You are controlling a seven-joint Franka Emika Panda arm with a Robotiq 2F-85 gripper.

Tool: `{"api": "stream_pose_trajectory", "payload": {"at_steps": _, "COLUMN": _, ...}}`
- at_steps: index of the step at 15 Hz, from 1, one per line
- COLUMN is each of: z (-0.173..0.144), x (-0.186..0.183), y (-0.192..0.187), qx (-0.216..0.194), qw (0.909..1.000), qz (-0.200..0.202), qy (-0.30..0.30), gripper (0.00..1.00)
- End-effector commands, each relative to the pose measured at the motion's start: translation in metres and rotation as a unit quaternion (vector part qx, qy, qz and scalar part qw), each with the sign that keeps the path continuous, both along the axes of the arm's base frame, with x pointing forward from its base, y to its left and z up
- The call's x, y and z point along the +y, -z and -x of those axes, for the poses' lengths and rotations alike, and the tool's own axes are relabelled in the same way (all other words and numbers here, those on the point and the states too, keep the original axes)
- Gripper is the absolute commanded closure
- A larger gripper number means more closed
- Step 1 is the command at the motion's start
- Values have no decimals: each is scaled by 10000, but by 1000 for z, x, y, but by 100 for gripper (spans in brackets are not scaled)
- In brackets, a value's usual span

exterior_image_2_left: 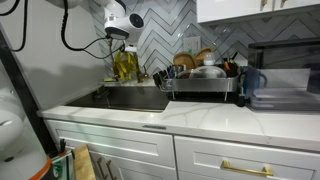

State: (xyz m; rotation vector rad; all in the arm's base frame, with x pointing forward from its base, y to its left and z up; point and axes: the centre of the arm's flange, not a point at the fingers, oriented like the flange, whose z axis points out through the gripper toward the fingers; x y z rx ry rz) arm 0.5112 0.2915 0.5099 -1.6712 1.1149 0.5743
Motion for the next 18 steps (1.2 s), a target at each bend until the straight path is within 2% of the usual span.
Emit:
{"api": "stream_pose_trajectory", "payload": {"at_steps": 1, "z": 9, "x": -11, "y": -13, "qx": -208, "qw": 9997, "qz": -54, "qy": 129, "gripper": 100}}
{"api": "stream_pose_trajectory", "payload": {"at_steps": 14, "z": 34, "x": -72, "y": -66, "qx": -817, "qw": 9937, "qz": 415, "qy": 641, "gripper": 100}}
{"api": "stream_pose_trajectory", "payload": {"at_steps": 18, "z": 53, "x": -82, "y": -82, "qx": -988, "qw": 9908, "qz": 728, "qy": 570, "gripper": 100}}
